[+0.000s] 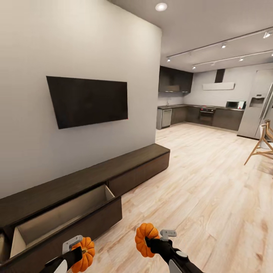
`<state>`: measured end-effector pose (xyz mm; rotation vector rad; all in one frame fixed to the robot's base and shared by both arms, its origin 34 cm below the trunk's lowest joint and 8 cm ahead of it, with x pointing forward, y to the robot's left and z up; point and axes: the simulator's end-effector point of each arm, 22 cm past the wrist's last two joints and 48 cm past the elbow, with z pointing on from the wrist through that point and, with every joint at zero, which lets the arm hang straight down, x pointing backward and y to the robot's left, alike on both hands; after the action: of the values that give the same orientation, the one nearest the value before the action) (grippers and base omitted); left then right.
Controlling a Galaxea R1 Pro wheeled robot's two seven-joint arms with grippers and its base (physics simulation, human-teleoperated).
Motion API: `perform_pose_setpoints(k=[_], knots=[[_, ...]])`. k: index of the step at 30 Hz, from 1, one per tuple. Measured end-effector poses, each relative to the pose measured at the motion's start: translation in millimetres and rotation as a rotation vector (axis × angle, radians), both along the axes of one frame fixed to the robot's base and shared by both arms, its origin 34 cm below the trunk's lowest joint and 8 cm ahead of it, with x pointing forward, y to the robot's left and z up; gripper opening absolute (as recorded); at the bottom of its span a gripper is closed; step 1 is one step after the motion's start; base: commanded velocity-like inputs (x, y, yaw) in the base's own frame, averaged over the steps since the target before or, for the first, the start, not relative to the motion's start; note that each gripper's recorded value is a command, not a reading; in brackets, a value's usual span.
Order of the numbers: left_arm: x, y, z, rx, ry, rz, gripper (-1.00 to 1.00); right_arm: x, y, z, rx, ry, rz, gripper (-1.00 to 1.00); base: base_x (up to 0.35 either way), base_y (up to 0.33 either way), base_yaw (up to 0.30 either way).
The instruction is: Place each of the two pumpkins and all three candles from the living room inside a cabinet in the living room (use any cabinet), then make sure every cabinet is closed, and position the cauldron so it is next to a table in the living room.
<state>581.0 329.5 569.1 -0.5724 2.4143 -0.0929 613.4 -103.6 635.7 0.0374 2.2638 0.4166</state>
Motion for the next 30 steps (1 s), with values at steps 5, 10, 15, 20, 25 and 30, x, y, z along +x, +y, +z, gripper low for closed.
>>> perform_pose_setpoints(k=[5, 10, 15, 20, 25, 30], knots=[[0.3, -0.8, 0.4, -0.001, -0.001, 0.000, -1.00, 0.3, -0.4, 0.5, 0.000, -0.002, 0.000, -1.00, 0.001, -0.003, 0.141], [0.7, -0.9, 1.2, -0.002, -0.003, 0.000, -1.00, 0.7, -0.7, 1.2, -0.002, -0.003, -0.003, -1.00, 0.000, 0.000, 0.263], [1.1, -0.1, 2.2, 0.000, -0.005, 0.000, -1.00, 0.9, -0.6, 2.0, -0.004, -0.004, -0.003, -1.00, 0.000, 0.000, 0.276], [1.5, -0.8, 3.0, -0.001, -0.007, 0.000, -1.00, 1.0, -0.5, 2.8, -0.004, -0.006, -0.003, -1.00, 0.000, 0.000, 0.278], [2.0, -1.1, 3.9, -0.001, -0.009, 0.000, -1.00, 1.2, -0.5, 3.6, -0.004, -0.007, -0.003, -1.00, 0.000, 0.000, 0.278], [2.4, -1.1, 4.7, -0.002, -0.011, 0.000, -1.00, 1.5, -0.5, 4.6, -0.004, -0.009, -0.002, -1.00, 0.000, 0.000, 0.279]])
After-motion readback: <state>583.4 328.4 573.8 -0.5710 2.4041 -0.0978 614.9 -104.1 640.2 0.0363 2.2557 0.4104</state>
